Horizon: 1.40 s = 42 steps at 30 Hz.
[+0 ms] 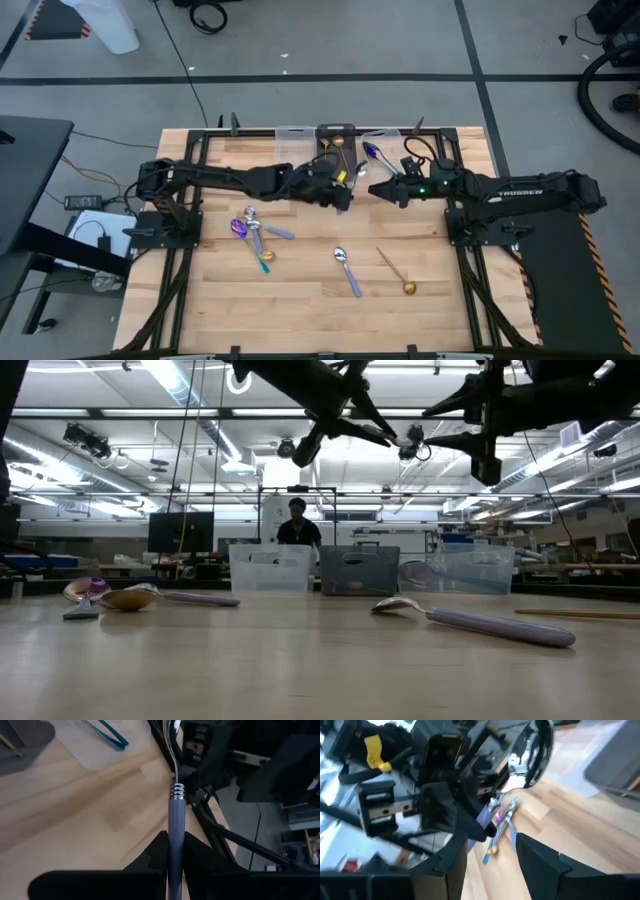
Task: Sort silverware by color (type)
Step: Put the purple spoon into the left transparent bin
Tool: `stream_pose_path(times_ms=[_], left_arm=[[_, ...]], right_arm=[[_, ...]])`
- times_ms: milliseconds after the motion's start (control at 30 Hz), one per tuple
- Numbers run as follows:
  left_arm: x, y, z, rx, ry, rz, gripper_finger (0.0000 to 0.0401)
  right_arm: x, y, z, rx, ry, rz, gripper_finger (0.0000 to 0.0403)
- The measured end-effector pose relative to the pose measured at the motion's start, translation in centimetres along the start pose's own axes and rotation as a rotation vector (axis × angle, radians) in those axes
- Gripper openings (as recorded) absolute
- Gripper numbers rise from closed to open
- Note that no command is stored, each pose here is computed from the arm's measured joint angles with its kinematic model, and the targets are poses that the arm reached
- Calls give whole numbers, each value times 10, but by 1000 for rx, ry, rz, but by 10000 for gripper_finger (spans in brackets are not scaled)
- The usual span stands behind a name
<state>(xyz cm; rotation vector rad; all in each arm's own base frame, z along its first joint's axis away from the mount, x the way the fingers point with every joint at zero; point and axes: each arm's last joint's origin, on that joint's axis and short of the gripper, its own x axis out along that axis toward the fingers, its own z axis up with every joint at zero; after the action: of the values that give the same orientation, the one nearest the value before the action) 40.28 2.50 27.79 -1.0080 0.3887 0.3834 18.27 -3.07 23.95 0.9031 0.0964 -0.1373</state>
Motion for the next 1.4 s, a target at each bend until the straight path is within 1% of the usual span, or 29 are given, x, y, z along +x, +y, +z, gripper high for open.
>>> stream_pose_path(times_ms=[167,233,333,433,533,600,733,933,1067,1200,1400], left_arm=[[1,5,8,-36,-31,25,44],[1,10,12,-42,-47,52,44],[1,16,22,-54,-74,78,44],[1,26,31,-59,-83,117,44],[0,37,41,-54,-85,177,44],[-3,46,46,-42,-82,231,44],[-7,65,58,-46,-79,346,44],[-16,94,74,-44,-31,508,45],[-22,108,80,-26,9,583,45],[-26,117,90,-1,11,605,45],[-31,130,103,57,11,636,45]], right_arm=[[-1,-2,3,-18,25,21,178],[-1,-2,3,-34,41,34,178],[-1,-2,3,-74,57,50,178],[-1,-2,2,-89,58,51,178],[0,-4,2,-91,66,41,178],[-1,-6,2,-87,97,42,178],[-2,-15,-2,-67,166,-17,183],[-3,-21,2,-74,153,-57,207],[-4,-23,4,-69,137,-72,223],[-4,-25,6,-70,127,-79,230],[-4,-25,7,-69,122,-83,227]])
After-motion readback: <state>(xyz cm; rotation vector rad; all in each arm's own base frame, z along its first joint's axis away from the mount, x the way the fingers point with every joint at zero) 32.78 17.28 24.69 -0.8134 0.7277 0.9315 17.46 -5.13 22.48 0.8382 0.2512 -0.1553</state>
